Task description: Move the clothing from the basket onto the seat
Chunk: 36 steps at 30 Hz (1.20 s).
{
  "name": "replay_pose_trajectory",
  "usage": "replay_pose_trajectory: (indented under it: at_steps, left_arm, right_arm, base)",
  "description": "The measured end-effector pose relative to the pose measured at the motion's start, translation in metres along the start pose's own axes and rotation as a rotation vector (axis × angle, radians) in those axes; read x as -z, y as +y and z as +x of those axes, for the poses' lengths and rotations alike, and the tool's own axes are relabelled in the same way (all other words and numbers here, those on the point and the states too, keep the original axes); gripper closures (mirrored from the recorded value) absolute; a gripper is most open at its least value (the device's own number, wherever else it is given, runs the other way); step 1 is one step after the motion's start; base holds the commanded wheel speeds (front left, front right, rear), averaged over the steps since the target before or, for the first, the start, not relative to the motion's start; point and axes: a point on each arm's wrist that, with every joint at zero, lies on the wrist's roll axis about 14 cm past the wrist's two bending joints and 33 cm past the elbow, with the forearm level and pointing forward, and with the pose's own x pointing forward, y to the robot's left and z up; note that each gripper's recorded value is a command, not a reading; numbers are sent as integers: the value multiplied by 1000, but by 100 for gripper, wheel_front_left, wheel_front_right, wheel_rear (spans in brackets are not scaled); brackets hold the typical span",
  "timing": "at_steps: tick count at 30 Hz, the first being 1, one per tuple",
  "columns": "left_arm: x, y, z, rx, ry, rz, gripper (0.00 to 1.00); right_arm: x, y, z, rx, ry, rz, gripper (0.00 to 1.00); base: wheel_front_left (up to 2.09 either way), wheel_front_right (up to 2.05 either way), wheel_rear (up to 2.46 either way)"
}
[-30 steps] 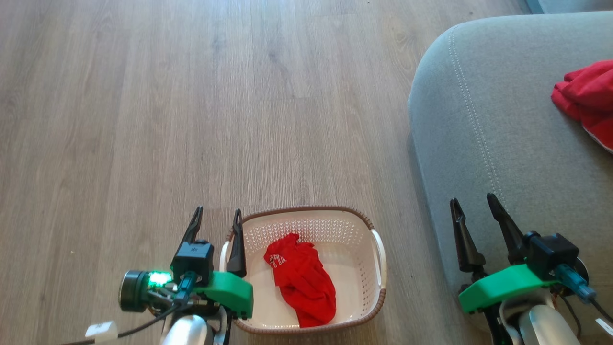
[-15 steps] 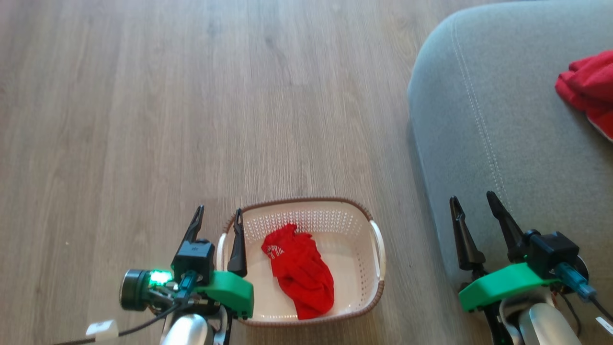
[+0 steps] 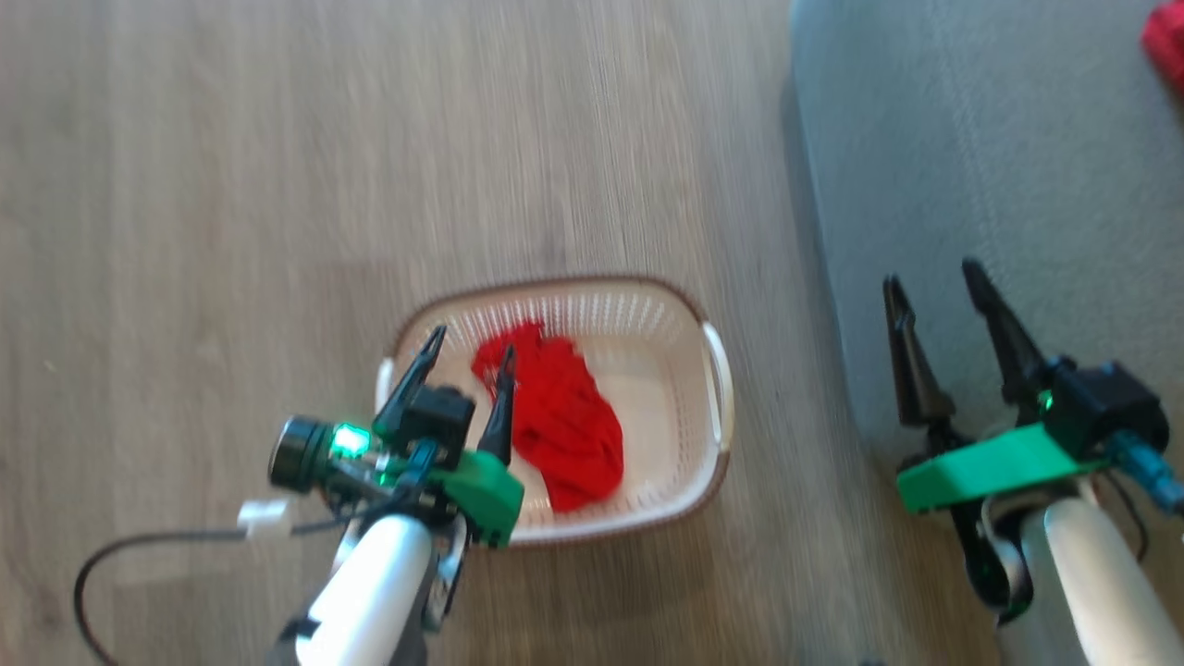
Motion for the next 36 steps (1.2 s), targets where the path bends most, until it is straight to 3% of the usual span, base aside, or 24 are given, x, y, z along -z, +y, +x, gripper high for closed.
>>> replay_pose_trajectory:
  at_steps: [7, 19, 27, 36]
  left_arm:
    - [71, -23, 43, 154, 168, 77, 0]
    - [195, -66, 72, 450, 429, 225, 0]
    - [250, -77, 89, 495, 548, 280, 0]
    - [279, -86, 96, 505, 678, 306, 0]
  right_arm:
    - [33, -10, 29, 8, 61, -13, 0]
    - [83, -22, 50, 31, 152, -29, 0]
    - [98, -34, 45, 78, 198, -33, 0]
    - [106, -45, 36, 115, 234, -53, 0]
  base:
    - [0, 0, 0]
    - [0, 0, 0]
    - [0, 0, 0]
    - [0, 0, 0]
